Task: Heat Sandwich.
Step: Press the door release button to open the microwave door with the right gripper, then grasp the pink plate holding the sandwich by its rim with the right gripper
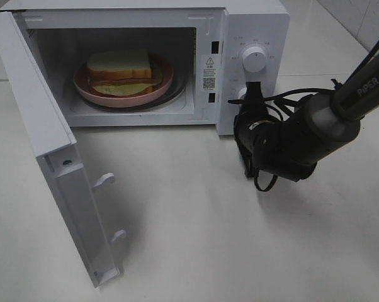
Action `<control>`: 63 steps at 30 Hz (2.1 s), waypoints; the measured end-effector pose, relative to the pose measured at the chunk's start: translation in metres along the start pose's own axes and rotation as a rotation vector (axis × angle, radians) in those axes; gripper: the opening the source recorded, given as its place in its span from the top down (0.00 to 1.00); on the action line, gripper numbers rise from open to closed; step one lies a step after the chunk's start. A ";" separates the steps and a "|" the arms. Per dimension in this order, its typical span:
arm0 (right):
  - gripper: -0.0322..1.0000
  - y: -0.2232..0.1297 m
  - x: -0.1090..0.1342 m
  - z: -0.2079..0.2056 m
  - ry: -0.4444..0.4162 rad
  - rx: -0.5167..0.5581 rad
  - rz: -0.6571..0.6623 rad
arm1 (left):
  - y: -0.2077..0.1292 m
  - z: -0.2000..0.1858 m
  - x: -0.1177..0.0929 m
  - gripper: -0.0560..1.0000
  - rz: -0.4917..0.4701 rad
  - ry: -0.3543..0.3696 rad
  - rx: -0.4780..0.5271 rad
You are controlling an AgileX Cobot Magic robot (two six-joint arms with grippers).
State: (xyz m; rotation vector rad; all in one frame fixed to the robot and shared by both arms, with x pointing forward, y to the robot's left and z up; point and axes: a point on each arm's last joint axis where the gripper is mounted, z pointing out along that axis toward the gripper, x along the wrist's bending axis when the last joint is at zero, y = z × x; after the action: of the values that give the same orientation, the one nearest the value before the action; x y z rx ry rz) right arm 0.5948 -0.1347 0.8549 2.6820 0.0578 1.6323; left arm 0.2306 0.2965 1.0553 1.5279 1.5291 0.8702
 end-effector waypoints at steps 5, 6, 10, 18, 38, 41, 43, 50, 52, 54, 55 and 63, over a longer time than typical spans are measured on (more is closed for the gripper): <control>0.96 -0.001 -0.001 -0.004 0.012 0.010 0.012 | 0.000 0.000 0.000 0.01 0.000 0.000 0.000; 0.96 -0.002 -0.002 -0.005 0.019 0.010 0.013 | 0.000 0.000 0.000 0.01 0.000 0.000 0.000; 0.96 -0.003 -0.003 -0.008 0.028 0.010 0.012 | 0.000 0.000 0.000 0.01 0.000 0.000 0.000; 0.96 -0.004 -0.002 -0.023 0.008 0.045 -0.015 | 0.000 0.000 0.000 0.01 0.000 0.000 0.000; 0.96 0.014 0.005 -0.098 -0.135 0.228 -0.336 | 0.000 0.000 0.000 0.01 0.000 0.000 0.000; 0.96 0.014 0.013 -0.111 -0.148 0.289 -0.466 | 0.000 0.000 0.000 0.01 0.000 0.000 0.000; 0.96 0.014 0.015 -0.114 -0.146 0.304 -0.494 | 0.000 0.000 0.000 0.01 0.000 0.000 0.000; 0.95 0.014 0.031 -0.138 -0.120 0.407 -0.731 | 0.000 0.000 0.000 0.01 0.000 0.000 0.000; 0.94 0.014 0.037 -0.148 -0.108 0.449 -0.804 | 0.000 0.000 0.000 0.01 0.000 0.000 0.000; 0.94 0.014 0.039 -0.151 -0.103 0.461 -0.826 | 0.000 0.000 0.000 0.01 0.000 0.000 0.000; 0.94 0.014 0.040 -0.153 -0.100 0.472 -0.840 | 0.000 0.000 0.000 0.01 0.000 0.000 0.000; 0.93 0.012 0.048 -0.169 -0.108 0.576 -0.959 | 0.000 0.000 0.000 0.01 0.000 0.000 0.000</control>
State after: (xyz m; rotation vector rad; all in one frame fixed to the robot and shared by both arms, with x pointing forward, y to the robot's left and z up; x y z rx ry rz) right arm 0.4669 -0.1485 0.9757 2.3216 1.7097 1.2237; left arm 0.2306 0.2965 1.0553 1.5279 1.5291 0.8702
